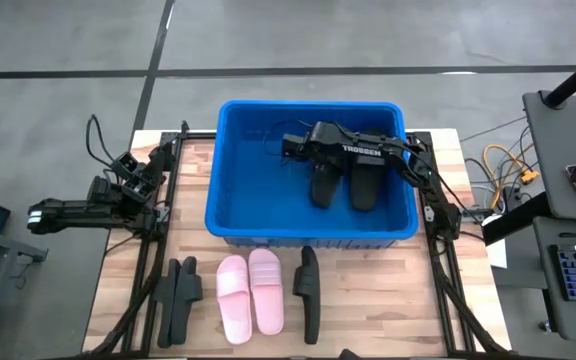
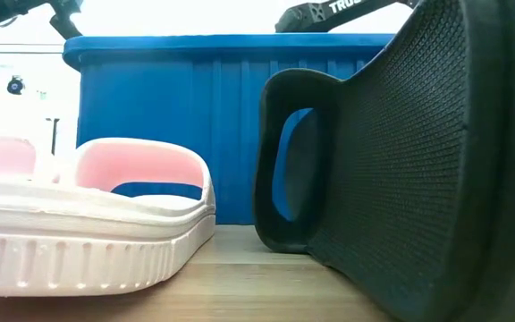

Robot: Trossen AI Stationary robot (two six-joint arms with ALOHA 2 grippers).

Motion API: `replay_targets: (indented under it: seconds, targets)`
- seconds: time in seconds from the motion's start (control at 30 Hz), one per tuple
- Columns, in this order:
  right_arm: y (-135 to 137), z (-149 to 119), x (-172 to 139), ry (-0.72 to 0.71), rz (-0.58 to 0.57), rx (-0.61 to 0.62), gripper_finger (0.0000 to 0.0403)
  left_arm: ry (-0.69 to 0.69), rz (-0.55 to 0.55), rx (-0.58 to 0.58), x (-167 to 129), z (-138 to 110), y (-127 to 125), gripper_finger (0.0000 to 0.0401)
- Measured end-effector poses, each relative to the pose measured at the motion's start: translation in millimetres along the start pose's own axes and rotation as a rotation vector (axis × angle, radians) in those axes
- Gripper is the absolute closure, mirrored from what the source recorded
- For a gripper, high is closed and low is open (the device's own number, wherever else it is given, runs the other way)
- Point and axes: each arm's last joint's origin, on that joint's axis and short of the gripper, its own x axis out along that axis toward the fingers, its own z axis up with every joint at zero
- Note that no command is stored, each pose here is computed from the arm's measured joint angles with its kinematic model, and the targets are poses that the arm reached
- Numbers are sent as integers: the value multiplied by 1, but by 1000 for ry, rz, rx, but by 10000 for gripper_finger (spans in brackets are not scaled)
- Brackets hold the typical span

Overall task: Pick and place slides into bin
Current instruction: Put the black slipper into the blue bin

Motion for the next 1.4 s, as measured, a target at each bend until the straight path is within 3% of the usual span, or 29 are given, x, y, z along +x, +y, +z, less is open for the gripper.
replay_targets:
  seconds: [0.2, 0.37, 0.47, 0.53, 0.63, 0.73, 1.03, 1.2, 1.4]
  targets:
    - [-1, 2, -7, -11, 103, -52, 207, 5, 2, 2, 0, 0, 0, 218]
    - [-5, 8, -17, -68, 116, -68, 216, 26, 12, 10, 0, -3, 1, 218]
    - [-6, 18, -23, -165, 168, -51, 224, 27, 13, 11, 0, -3, 1, 218]
    - [-4, 28, -25, -270, 274, -73, 233, 27, 13, 11, 0, -3, 1, 218]
    - [1, 41, -27, -418, 433, -168, 253, 26, 13, 11, 0, -3, 1, 218]
    - [5, 45, -25, -478, 454, -255, 281, 23, 11, 10, 0, -2, 1, 218]
    - [3, 56, 27, -362, 431, -353, 387, 26, 12, 11, 0, -2, 1, 218]
    - [6, 53, 54, -241, 439, -424, 391, 28, 14, 12, 0, -3, 1, 218]
    - [8, 42, 58, -141, 448, -570, 394, 28, 14, 12, 0, -3, 1, 218]
